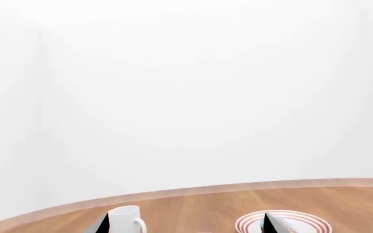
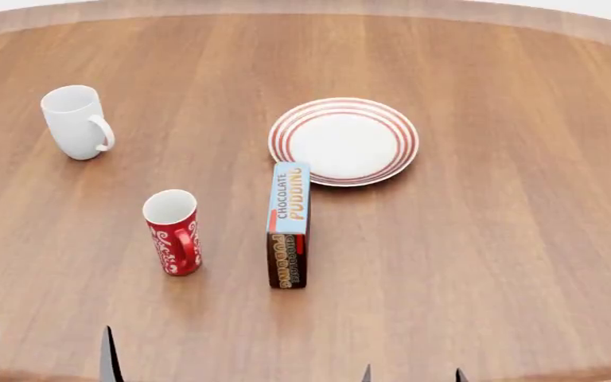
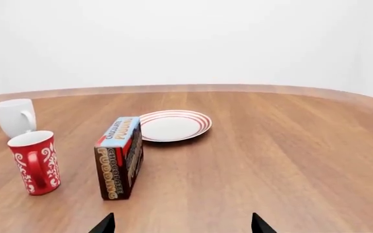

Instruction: Pick up the red mug and put it on the plate

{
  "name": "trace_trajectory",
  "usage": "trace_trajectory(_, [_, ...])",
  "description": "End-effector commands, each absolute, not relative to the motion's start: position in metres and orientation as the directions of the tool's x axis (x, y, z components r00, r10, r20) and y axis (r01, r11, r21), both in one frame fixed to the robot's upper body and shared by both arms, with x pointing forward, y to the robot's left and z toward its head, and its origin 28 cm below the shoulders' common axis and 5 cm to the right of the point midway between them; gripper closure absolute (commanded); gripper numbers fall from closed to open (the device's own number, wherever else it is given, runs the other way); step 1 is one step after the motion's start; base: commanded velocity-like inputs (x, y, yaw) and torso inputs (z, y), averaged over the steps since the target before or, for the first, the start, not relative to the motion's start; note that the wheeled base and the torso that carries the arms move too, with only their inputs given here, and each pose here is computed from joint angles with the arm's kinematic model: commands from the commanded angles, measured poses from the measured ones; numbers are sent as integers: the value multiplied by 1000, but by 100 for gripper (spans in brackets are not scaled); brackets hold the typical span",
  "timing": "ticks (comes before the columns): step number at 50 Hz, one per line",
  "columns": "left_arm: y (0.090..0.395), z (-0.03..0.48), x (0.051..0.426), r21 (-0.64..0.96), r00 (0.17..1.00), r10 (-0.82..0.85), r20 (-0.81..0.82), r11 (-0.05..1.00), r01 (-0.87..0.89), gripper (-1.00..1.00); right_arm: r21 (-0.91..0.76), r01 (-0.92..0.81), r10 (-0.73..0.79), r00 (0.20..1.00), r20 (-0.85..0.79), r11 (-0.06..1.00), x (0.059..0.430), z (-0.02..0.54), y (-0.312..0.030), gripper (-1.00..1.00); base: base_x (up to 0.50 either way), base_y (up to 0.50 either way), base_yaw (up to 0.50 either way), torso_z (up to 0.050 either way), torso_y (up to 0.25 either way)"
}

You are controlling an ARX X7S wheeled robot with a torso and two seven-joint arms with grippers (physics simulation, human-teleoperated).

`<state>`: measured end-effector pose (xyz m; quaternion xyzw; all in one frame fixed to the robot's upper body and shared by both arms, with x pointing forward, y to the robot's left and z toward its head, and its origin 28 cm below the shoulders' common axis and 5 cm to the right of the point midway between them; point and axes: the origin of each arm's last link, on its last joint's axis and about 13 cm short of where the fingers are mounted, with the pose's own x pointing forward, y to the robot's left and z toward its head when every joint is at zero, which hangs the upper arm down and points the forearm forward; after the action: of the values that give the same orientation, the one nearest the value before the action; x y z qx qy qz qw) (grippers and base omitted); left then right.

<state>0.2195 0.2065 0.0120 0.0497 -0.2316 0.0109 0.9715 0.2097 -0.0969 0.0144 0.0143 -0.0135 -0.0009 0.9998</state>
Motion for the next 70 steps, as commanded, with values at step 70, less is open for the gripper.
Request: trace_trajectory(70, [207, 12, 220, 96, 866, -21, 499, 995, -31, -100, 6, -35, 35, 999, 23, 999, 208, 15, -95, -100, 0, 111, 0, 0, 0])
